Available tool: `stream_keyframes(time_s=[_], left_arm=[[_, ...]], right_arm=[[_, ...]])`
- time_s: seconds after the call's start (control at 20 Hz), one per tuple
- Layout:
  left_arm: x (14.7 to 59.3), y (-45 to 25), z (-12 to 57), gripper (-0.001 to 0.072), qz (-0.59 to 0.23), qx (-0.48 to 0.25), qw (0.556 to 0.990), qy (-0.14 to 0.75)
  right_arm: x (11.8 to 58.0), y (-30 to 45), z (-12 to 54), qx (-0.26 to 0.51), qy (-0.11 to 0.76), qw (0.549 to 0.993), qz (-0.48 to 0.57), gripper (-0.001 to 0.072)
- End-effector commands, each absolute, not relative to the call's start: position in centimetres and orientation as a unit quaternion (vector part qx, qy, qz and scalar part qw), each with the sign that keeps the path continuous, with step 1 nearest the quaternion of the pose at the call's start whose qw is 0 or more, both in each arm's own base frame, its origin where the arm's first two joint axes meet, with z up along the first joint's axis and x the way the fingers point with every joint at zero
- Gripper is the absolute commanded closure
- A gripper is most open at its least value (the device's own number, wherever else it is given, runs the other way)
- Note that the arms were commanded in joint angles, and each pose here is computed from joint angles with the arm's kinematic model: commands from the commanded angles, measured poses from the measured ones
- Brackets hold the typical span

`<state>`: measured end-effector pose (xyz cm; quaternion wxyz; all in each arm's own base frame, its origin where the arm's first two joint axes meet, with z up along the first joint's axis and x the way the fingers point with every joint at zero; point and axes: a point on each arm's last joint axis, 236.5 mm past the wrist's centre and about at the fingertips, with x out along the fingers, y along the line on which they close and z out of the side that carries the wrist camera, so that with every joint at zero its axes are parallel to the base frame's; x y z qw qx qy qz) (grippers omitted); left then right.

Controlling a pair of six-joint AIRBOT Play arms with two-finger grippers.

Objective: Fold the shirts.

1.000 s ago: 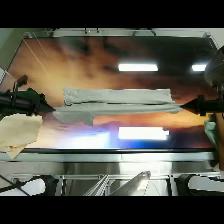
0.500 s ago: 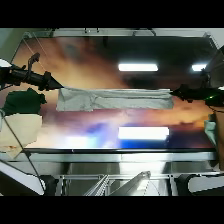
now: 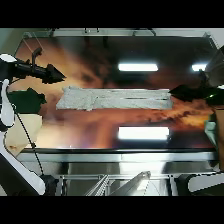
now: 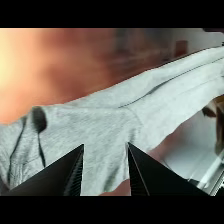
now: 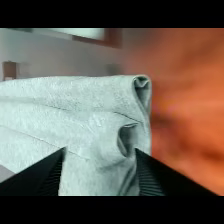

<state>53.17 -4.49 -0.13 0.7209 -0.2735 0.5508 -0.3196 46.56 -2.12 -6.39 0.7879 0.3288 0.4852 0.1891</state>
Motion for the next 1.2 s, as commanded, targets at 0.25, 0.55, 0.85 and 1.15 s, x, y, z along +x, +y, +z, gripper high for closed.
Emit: stream_keyframes(time_s=[0.25, 0.55, 0.85, 1.15], left_arm=[[51.4, -8.9, 2.2, 0.0709, -0.361, -0.267, 0.699, 0.557], [49.3, -18.7, -2.0, 0.0709, -0.387, -0.246, 0.664, 0.590], [48.3, -30.0, -8.3, 0.0709, -0.364, -0.167, 0.711, 0.579], [45.9, -35.5, -12.3, 0.0708, -0.350, -0.101, 0.693, 0.622]], right_arm=[[45.2, -1.7, -9.8, 0.337, 0.556, 0.739, 0.175, 0.0183], [46.5, 6.0, -11.0, 0.352, 0.560, 0.716, 0.223, 0.0294], [47.2, 7.4, -8.2, 0.376, 0.538, 0.709, 0.258, 0.0695], [45.7, 6.1, -4.5, 0.383, 0.534, 0.694, 0.294, 0.0695]])
